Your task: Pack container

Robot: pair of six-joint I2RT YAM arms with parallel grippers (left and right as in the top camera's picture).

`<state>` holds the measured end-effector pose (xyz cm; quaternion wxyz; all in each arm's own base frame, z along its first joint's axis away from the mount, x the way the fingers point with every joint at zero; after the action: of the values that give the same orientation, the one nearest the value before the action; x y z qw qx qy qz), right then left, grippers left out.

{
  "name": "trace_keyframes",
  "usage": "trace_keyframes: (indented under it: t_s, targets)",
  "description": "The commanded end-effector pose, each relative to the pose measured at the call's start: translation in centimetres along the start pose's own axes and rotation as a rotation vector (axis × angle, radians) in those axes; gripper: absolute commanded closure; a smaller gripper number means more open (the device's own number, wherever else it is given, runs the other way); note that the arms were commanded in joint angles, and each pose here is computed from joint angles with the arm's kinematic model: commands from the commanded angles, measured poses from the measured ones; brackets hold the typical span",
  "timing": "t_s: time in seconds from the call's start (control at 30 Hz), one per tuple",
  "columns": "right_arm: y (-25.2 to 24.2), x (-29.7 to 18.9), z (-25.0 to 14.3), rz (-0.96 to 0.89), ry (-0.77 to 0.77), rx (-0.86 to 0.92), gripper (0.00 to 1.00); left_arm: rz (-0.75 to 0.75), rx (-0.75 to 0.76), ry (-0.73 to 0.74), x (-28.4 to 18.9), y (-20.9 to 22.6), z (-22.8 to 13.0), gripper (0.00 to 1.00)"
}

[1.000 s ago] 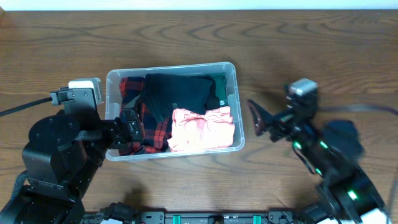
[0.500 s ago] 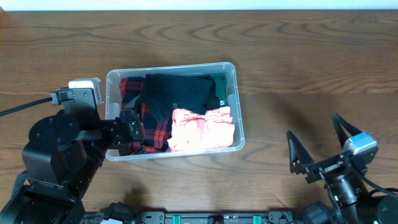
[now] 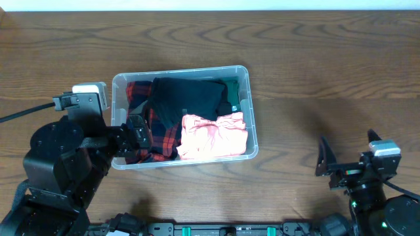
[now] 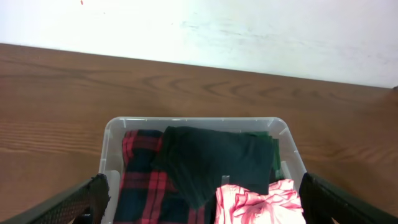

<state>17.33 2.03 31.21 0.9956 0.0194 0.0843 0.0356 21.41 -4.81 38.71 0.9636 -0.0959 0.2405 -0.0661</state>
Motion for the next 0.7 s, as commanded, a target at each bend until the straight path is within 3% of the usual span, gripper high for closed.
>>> trace_keyframes:
  t_s: [0.0,0.3,0.67]
  targets:
    - [-1.9,0.8,-2.5,-0.105,0.030,-0.003,0.01,0.010,0.010,-0.013,-0.2,0.2,0.4,0.02]
    - [-4.0,2.8,-9.5,-0.182,0.000,0.156,0.01,0.010,0.010,-0.013,-0.2,0.2,0.4,0.02]
    - [-4.2,5.9,-14.8,-0.180,0.047,0.195,0.01,0.010,0.010,-0.013,-0.2,0.2,0.4,0.02]
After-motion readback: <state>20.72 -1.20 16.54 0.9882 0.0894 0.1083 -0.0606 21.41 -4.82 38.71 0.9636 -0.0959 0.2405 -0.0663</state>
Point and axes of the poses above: each gripper's point midway between its finger pads, its own x axis out along the fingers, its own y axis along the line the jaws close on, z = x × y, the point moved 2 cm from there along -x, back along the fingers
